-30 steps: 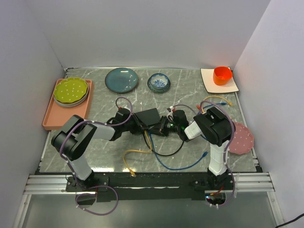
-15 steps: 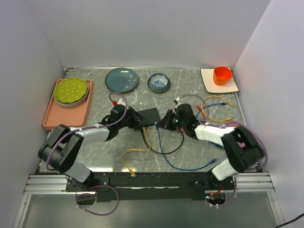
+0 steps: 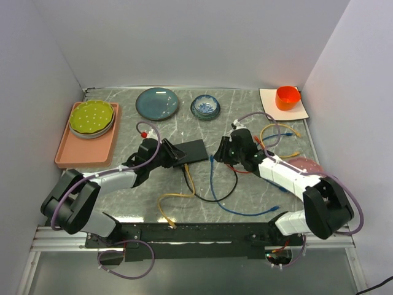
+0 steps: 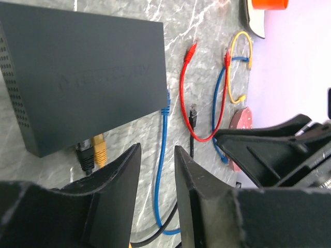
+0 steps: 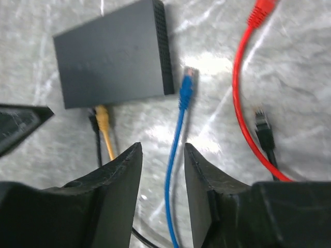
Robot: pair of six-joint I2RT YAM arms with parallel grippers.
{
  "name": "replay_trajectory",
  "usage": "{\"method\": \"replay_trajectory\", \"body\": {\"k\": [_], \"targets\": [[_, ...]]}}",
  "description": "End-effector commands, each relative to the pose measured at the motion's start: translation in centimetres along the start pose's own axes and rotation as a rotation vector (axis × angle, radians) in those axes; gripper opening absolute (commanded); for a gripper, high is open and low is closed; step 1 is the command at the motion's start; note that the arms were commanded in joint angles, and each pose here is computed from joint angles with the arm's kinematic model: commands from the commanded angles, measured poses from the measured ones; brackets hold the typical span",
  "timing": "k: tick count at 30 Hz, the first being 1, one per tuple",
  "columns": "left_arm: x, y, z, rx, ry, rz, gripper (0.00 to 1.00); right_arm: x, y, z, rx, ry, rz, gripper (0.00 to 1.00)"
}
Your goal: Pull the plug from the switch port
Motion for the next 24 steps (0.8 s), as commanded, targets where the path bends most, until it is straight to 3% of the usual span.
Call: {"method": "replay_trajectory", "body": {"k": [1,9,18,21,22,24], "targets": [[-0.1,0.8,-1.0,0.056,-0.016,-0.029,0.40,1.4,1.7,0.2,0.056,0.113,0.008,0.47],[1.7,0.8,0.6,0.032,-0.011,0.007,0.40,8.5,0.8,1.4,0.093,0.243,0.199,0.48],[2.7,0.9,1.6,0.019,-0.013,0.038,0.40,11.6,-0.3,2.8,0.194,0.358,0.305,0.46],[2.9,0.9,1.7,0.013,-0.017,0.047,0.40,11.9,-1.0,2.9,0.219,0.360,0.333,0.35],[2.9,0.9,1.7,0.012,-0.017,0.049,0.40,11.8,-1.0,2.9,0.226,0.358,0.334,0.20],[3.0,1.1,1.9,0.011,-0.018,0.048,0.40,11.1,-0.8,2.9,0.252,0.355,0.300,0.06]]}}
Point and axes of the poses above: each gripper's point midway between its finger pads, its own y axis back along the fingers, its own z axis along the line the jaws close on, x = y × z, the point moved 8 cm from there along y, back along the fingers, and after that the axes turned 10 degrees about y, right-handed, at the moved point
